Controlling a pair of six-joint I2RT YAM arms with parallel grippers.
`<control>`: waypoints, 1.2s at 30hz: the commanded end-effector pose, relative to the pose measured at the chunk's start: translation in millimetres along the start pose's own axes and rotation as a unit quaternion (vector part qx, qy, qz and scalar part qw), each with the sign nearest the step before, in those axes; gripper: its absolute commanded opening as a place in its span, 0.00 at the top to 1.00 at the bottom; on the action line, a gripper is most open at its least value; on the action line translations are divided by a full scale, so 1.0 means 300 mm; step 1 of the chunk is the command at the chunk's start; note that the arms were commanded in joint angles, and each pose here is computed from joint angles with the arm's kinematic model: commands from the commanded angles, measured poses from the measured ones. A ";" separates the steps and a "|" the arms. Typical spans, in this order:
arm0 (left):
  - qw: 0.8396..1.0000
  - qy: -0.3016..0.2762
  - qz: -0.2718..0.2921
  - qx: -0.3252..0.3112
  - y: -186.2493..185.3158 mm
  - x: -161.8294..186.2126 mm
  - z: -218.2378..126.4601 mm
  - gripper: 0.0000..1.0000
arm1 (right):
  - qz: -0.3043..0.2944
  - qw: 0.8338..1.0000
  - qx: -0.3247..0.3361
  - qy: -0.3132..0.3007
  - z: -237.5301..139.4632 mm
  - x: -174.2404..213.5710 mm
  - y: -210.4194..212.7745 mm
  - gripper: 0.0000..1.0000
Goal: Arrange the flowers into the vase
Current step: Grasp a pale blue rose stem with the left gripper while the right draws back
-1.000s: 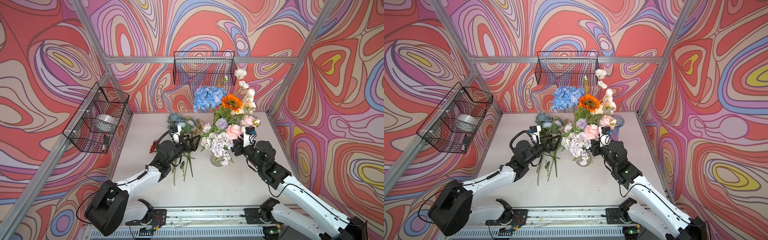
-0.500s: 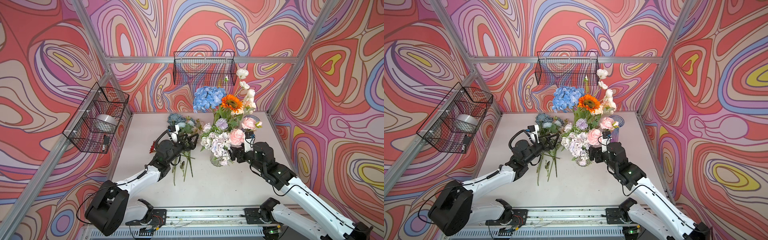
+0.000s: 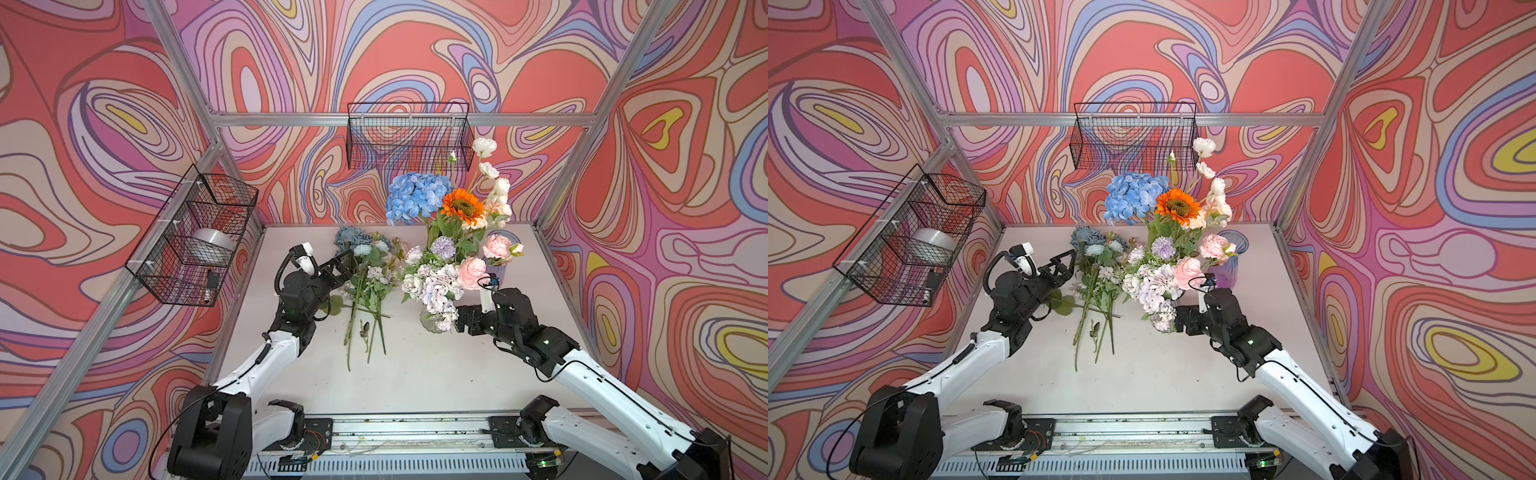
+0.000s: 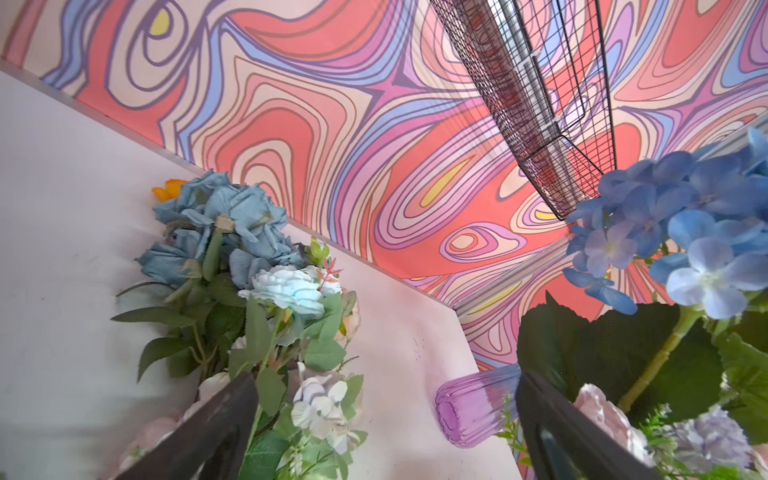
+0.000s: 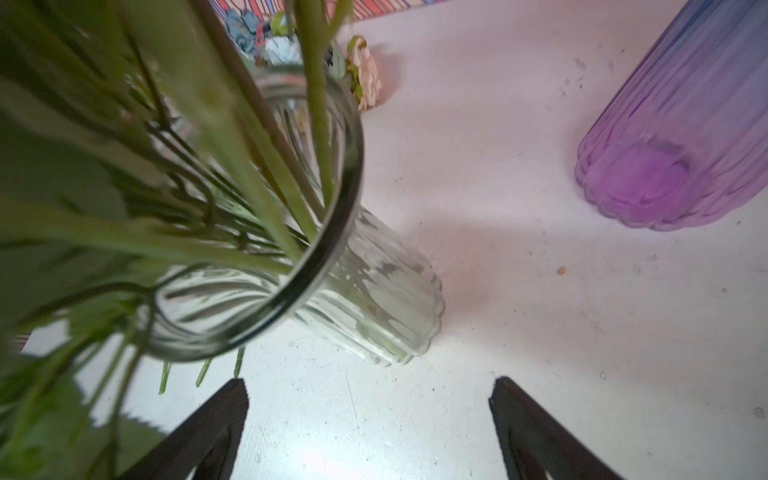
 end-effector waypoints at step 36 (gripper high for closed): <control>0.935 0.300 0.129 -0.138 0.129 0.454 -0.006 0.52 | 0.016 1.000 -0.023 -0.009 0.257 -0.016 0.012 0.08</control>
Point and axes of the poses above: each gripper's point midway between its finger pads, its own z axis out along the fingers, its own y axis along the line the jaws close on, x = y × z, the point moved 8 cm from there along -z, back along the fingers, and after that the axes turned 14 degrees about z, right-handed, at the moved point
